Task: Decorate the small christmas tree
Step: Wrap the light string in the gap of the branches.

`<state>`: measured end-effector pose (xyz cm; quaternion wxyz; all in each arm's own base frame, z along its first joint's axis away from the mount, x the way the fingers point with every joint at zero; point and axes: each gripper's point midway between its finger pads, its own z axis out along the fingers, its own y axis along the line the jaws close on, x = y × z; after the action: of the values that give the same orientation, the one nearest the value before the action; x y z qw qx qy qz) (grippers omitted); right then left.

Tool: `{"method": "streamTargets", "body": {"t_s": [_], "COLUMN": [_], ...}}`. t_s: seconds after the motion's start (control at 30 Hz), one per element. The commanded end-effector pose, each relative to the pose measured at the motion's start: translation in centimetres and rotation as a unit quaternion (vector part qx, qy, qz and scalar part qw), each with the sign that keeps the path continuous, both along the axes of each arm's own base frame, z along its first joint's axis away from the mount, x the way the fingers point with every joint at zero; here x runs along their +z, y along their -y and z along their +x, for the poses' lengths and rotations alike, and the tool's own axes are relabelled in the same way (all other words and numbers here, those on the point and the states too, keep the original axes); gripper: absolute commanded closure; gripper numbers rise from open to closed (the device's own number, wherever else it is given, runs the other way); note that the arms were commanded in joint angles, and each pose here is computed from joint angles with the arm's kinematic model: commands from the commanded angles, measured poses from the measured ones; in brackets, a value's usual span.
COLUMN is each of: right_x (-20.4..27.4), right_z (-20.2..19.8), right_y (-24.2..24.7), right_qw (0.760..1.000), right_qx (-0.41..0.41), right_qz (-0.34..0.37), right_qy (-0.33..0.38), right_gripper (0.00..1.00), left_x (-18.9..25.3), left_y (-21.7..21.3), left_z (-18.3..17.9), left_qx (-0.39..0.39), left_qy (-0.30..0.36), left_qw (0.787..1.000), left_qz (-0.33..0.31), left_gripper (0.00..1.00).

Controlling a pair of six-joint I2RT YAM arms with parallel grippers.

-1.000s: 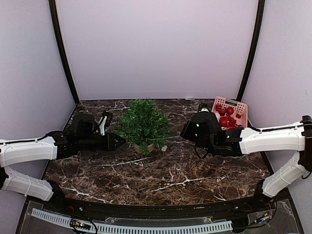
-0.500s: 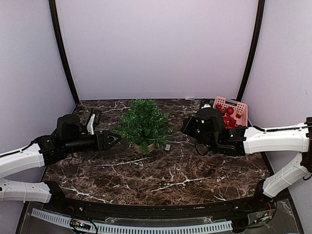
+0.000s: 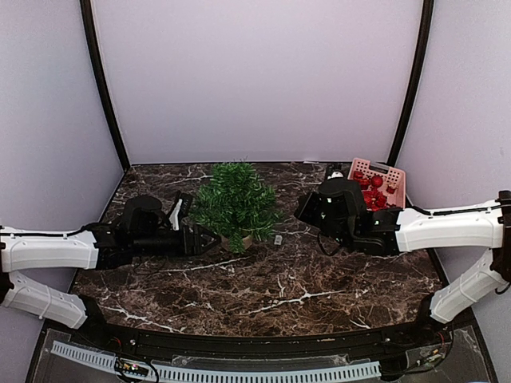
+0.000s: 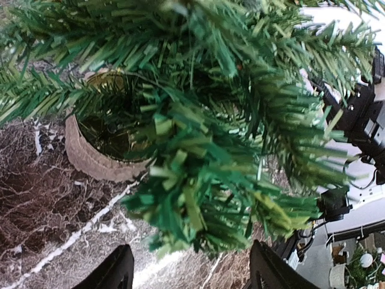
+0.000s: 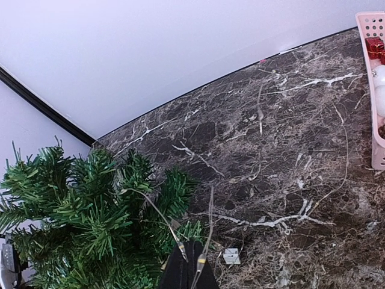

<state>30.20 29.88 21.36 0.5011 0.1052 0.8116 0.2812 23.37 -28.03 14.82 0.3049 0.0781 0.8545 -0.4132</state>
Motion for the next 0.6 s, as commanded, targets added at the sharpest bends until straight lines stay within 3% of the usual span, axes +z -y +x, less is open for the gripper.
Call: {"method": "streamTargets", "body": {"t_s": [0.0, 0.17, 0.27, 0.33, 0.4, 0.57], "right_x": [2.6, 3.1, 3.1, 3.2, 3.2, 2.2], "right_z": [0.6, 0.7, 0.6, 0.4, 0.0, -1.3], "right_y": [-0.2, -0.3, -0.5, -0.8, -1.1, -2.0], "right_qw": [0.999, 0.999, 0.999, 0.999, 0.999, 1.000], "right_qx": [-0.005, -0.004, 0.000, 0.003, 0.004, 0.004], "right_qz": [0.022, 0.022, 0.026, 0.027, 0.024, 0.019], "right_qy": [0.027, 0.033, 0.034, 0.035, 0.034, 0.025], "right_gripper": [1.00, 1.00, 1.00, 1.00, 1.00, 1.00], "left_x": [2.2, 1.8, 1.6, 1.4, 1.2, 1.4], "left_y": [0.5, 0.3, 0.0, -0.6, -1.3, -3.0], "left_z": [1.3, 1.9, 2.2, 2.3, 2.3, 2.7], "left_qx": [0.021, 0.036, 0.046, 0.056, 0.065, 0.061], "left_qy": [0.029, 0.027, 0.025, 0.026, 0.026, 0.032], "left_qw": [0.999, 0.999, 0.999, 0.998, 0.998, 0.998], "left_qz": [-0.024, -0.016, -0.011, -0.003, 0.004, 0.008], "left_gripper": [0.36, 0.61, 0.83, 0.92, 0.99, 1.00]}}
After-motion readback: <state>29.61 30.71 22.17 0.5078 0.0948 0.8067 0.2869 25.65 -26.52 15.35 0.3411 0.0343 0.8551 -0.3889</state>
